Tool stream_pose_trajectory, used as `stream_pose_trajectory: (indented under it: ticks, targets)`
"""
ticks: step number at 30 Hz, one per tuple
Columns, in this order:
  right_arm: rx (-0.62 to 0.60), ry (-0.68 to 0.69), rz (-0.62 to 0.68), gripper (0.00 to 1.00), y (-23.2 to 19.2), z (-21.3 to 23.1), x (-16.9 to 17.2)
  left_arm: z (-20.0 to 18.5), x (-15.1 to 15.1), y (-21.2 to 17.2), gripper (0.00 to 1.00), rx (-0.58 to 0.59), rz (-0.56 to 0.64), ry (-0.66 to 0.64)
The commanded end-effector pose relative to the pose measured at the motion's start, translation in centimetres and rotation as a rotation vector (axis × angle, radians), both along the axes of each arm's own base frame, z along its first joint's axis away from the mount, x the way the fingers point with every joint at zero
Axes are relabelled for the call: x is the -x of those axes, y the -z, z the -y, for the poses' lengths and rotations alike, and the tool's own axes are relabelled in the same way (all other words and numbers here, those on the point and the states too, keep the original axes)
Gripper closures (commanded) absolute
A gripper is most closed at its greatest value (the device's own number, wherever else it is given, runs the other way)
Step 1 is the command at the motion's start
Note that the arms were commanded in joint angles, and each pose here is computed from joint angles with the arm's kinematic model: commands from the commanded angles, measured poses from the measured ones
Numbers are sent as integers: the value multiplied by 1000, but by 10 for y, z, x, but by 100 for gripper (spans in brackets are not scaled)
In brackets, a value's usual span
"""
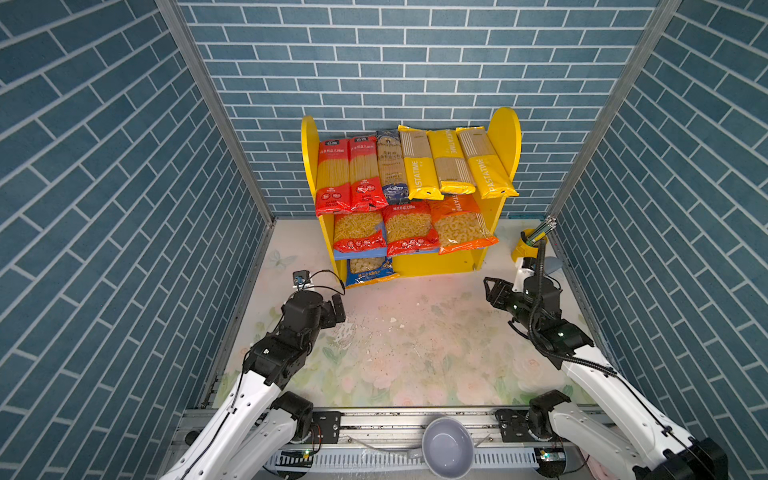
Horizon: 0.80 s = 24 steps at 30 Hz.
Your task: Place and organize the pasta boxes and bags onto the shelf
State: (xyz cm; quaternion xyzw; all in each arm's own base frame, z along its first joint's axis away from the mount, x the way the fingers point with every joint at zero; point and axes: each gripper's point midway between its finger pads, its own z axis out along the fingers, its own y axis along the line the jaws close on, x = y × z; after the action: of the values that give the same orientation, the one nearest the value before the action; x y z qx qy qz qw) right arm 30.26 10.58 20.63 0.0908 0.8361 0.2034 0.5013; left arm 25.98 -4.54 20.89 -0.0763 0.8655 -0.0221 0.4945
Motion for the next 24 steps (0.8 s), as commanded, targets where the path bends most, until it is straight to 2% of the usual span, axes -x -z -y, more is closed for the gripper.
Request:
stream_pose_trajectory:
  ticks: [1, 5, 9, 11, 14, 17, 21, 24]
  targets:
    - [293, 193, 35, 39, 7, 56, -6, -30, 1, -5, 0, -181, 37, -103]
    - [429, 418, 51, 32, 0, 104, -10, -42, -5, -3, 0, -294, 101, -138]
    - [483, 574, 134, 31, -8, 139, -11, -58, -6, -7, 0, -405, 196, -202]
    - [535, 625, 168, 32, -5, 153, -14, -62, -8, -6, 0, -417, 240, -226]
    - [578, 686, 142, 31, 11, 174, -15, -70, -16, 8, 0, -379, 286, -252]
    - [501, 679, 157, 33, 28, 176, -20, -75, -27, 32, 0, -337, 304, -266]
    - [550, 635, 175, 33, 43, 174, -38, -74, -48, 53, 0, -305, 320, -230]
    - [579, 567, 180, 33, 54, 166, -47, -73, -68, 68, 0, -212, 339, -186]
